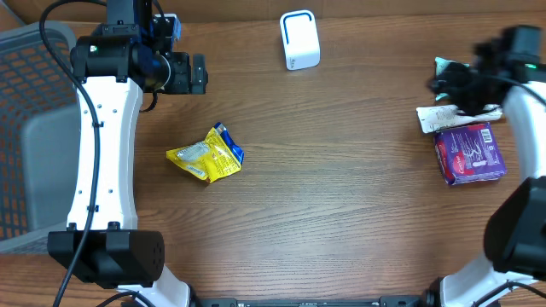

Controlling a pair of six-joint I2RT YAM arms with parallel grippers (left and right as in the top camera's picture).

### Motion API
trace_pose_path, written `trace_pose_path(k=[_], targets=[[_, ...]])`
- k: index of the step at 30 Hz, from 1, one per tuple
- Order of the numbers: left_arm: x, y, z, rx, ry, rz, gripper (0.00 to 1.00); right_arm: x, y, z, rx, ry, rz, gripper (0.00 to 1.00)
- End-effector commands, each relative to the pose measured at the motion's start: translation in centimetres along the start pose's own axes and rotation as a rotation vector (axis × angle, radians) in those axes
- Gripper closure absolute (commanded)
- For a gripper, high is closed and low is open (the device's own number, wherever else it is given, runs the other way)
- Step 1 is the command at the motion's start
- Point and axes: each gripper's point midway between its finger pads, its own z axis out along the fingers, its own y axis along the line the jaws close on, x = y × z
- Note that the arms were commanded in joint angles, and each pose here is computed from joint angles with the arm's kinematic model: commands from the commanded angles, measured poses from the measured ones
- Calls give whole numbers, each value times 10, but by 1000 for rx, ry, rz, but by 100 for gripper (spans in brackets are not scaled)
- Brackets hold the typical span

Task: Scan the item barcode
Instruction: 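Reach the right gripper to the yellow packet and grasp it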

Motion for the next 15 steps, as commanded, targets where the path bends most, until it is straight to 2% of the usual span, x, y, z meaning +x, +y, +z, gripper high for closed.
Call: trace_pose_path(k=[1, 6, 15], targets=[[2, 0, 6, -2, 14, 24, 0, 32, 68, 9, -143, 82, -163, 30], [2, 0, 6, -2, 14, 23, 0, 76, 124, 38, -169, 166, -300, 30], [2, 0, 6, -2, 14, 23, 0, 128, 182, 52, -221, 232, -415, 30]])
